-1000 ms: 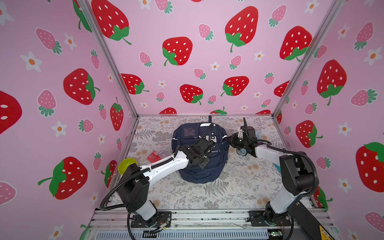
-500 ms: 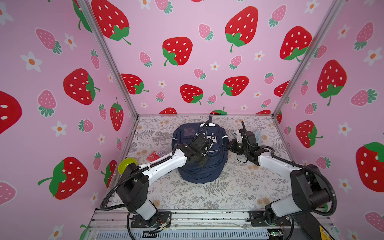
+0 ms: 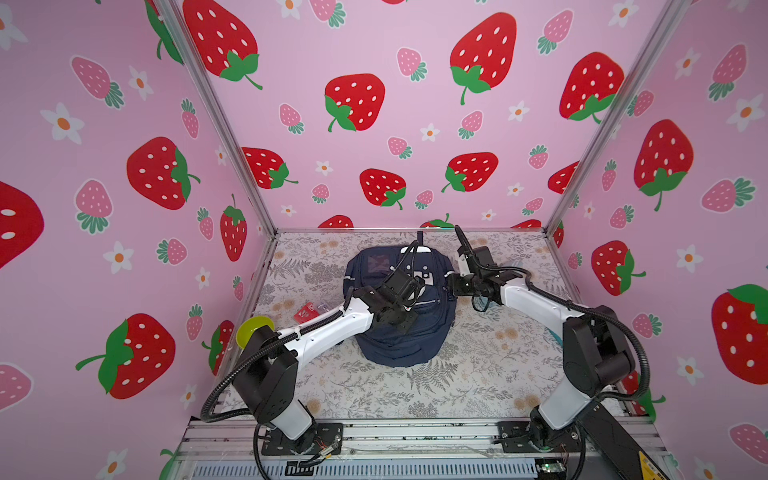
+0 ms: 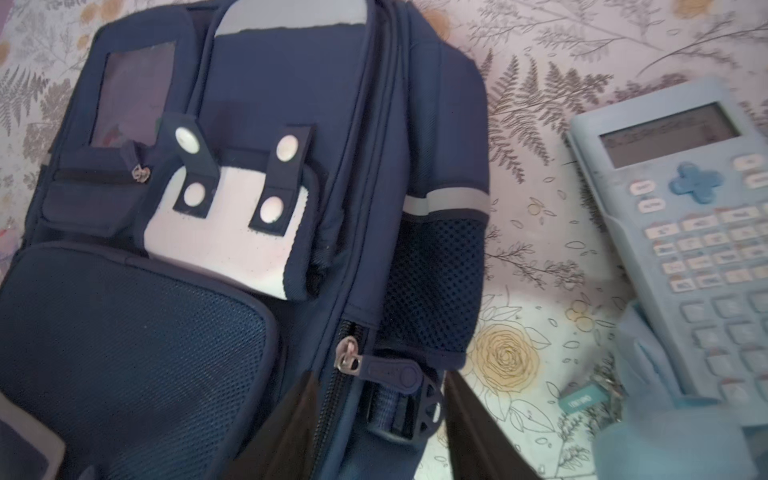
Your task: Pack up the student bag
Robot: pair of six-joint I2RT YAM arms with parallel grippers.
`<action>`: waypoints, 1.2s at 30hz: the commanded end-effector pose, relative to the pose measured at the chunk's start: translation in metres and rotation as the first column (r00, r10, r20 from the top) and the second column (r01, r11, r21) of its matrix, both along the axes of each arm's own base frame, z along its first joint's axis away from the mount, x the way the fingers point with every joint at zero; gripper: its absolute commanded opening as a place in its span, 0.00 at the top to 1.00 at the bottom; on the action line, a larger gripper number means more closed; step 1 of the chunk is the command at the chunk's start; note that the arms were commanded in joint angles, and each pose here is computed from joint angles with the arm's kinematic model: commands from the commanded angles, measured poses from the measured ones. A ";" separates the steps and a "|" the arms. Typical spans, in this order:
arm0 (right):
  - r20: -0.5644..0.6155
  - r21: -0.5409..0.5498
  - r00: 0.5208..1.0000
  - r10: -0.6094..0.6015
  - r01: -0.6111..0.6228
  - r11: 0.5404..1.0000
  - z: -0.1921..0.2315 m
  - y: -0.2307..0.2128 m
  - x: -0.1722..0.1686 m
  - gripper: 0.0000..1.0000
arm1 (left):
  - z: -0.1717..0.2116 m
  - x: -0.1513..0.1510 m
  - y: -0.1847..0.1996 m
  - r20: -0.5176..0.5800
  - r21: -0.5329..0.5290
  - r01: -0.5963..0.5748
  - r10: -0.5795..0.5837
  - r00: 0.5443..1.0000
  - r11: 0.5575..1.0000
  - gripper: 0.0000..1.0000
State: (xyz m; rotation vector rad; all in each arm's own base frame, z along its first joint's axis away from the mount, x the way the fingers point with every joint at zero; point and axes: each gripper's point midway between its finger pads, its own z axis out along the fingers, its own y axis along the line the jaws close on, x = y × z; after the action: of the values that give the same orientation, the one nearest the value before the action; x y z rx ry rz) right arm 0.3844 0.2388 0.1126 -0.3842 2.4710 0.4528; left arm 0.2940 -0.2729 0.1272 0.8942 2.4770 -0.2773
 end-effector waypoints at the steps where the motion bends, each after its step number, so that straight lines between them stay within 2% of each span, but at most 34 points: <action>1: 0.001 -0.076 0.992 0.129 -0.128 0.989 -0.010 0.004 -0.003 0.45 | 0.012 0.006 -0.005 0.014 -0.039 -0.007 0.008 1.000 0.999 1.00; 3: 0.000 -0.133 0.993 0.117 -0.116 0.984 -0.014 -0.004 -0.001 0.46 | 0.011 0.006 -0.005 0.012 -0.036 -0.007 0.008 1.000 0.999 1.00; 6: -0.003 -0.162 0.992 0.129 -0.127 0.979 -0.018 -0.008 -0.004 0.48 | 0.012 0.005 -0.006 0.008 -0.041 -0.003 0.004 1.000 0.999 1.00; 12: -0.004 -0.191 0.985 0.175 -0.172 0.966 -0.030 -0.004 0.002 0.60 | 0.012 0.005 -0.007 0.000 -0.043 0.004 -0.004 1.000 0.999 1.00; 20: 0.037 -0.214 0.967 0.252 -0.239 0.947 -0.033 0.005 0.011 0.60 | 0.010 0.004 -0.007 -0.005 -0.036 0.012 -0.013 1.000 0.999 1.00; 23: 0.054 -0.202 0.961 0.270 -0.254 0.946 -0.035 0.007 0.010 0.55 | 0.009 0.003 -0.007 -0.012 -0.032 0.015 -0.015 1.000 0.999 1.00; 27: 0.053 -0.151 0.980 0.193 -0.184 0.971 -0.030 -0.001 0.017 0.54 | 0.009 0.004 -0.006 -0.009 -0.029 0.012 -0.012 1.000 1.000 1.00; 30: 0.077 -0.140 0.994 0.077 -0.066 0.988 -0.017 -0.015 0.021 0.54 | 0.009 0.004 -0.006 -0.011 -0.028 0.014 -0.014 1.000 1.000 1.00; 36: 0.075 0.003 0.997 -0.012 0.012 1.000 0.004 -0.019 0.009 0.54 | 0.006 0.003 -0.005 -0.017 -0.020 0.015 -0.015 1.000 1.000 1.00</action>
State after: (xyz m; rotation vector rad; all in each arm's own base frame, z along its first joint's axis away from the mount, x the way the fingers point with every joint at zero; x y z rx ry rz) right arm 0.3909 0.2176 0.0939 -0.4801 2.4503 0.3387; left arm 0.2928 -0.2738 0.1260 0.9071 2.4823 -0.2976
